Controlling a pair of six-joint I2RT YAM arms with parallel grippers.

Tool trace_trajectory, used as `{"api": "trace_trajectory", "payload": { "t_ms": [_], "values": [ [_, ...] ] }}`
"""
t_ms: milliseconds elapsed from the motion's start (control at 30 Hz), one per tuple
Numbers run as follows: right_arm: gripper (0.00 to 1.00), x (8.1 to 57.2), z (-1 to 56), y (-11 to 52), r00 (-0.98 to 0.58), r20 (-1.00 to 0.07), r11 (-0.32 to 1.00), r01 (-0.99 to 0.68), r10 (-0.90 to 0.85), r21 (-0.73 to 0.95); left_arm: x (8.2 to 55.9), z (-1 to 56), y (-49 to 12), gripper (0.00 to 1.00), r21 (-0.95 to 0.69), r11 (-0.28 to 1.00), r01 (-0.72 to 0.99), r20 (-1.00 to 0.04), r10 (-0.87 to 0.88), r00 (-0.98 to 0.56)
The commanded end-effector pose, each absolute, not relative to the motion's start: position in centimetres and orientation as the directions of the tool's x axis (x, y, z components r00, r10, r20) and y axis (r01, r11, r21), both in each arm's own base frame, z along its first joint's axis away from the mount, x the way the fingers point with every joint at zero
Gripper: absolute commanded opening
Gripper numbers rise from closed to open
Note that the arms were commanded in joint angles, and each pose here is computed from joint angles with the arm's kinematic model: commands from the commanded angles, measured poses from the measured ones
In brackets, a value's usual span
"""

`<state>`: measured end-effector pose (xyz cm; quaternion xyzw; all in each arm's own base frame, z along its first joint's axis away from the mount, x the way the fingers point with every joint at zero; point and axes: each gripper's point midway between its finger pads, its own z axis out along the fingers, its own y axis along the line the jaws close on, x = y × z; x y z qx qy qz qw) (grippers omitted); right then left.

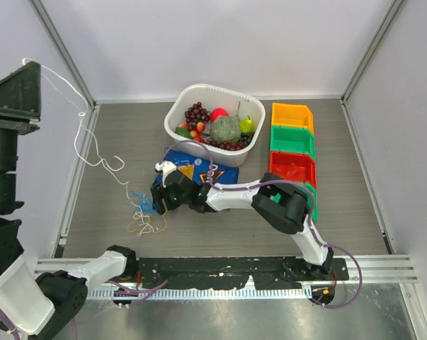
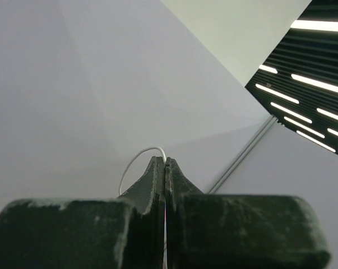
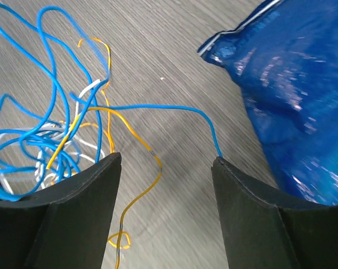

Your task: Untangle the cables

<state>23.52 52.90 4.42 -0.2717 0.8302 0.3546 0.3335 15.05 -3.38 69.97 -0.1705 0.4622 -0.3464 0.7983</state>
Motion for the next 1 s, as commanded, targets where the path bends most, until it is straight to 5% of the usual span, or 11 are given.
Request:
{"api": "trace_trajectory", "payload": {
  "t_ms": [0, 233, 433, 567, 700, 967],
  "values": [
    [0.72, 25.1, 14.5, 49.8, -0.506, -0.841, 0.644, -0.711, -0.191, 0.282, 17.5, 68.7, -4.5, 0.00, -0.595, 0.704, 0.388, -0.641, -0.707, 0.298],
    [0.71, 25.6, 19.9, 44.7, -0.394, -0.886, 0.695, -0.708, -0.245, 0.123, 17.9, 68.1, -4.7, 0.00, -0.597, 0.704, 0.384, -0.648, -0.706, 0.286],
    [0.71, 19.5, 27.5, 47.9, -0.268, -0.963, 0.298, -0.921, -0.025, 0.249, 17.9, 68.1, -5.0, 0.00, -0.599, 0.697, 0.394, -0.647, -0.711, 0.274],
    [0.70, 18.2, 27.7, 49.6, -0.229, -0.973, 0.182, -0.957, 0.014, 0.228, 17.5, 68.2, -5.0, 0.00, -0.599, 0.694, 0.400, -0.647, -0.714, 0.269],
    [0.69, 18.1, 27.4, 51.7, -0.226, -0.973, 0.130, -0.964, 0.049, 0.231, 17.3, 68.2, -5.0, 0.00, -0.600, 0.690, 0.405, -0.646, -0.717, 0.264],
    [0.63, 21.5, 25.1, 56.0, -0.263, -0.956, 0.239, -0.928, 0.130, 0.287, 16.5, 68.7, -5.1, 0.00, -0.601, 0.676, 0.427, -0.635, -0.728, 0.259]
  ]
}}
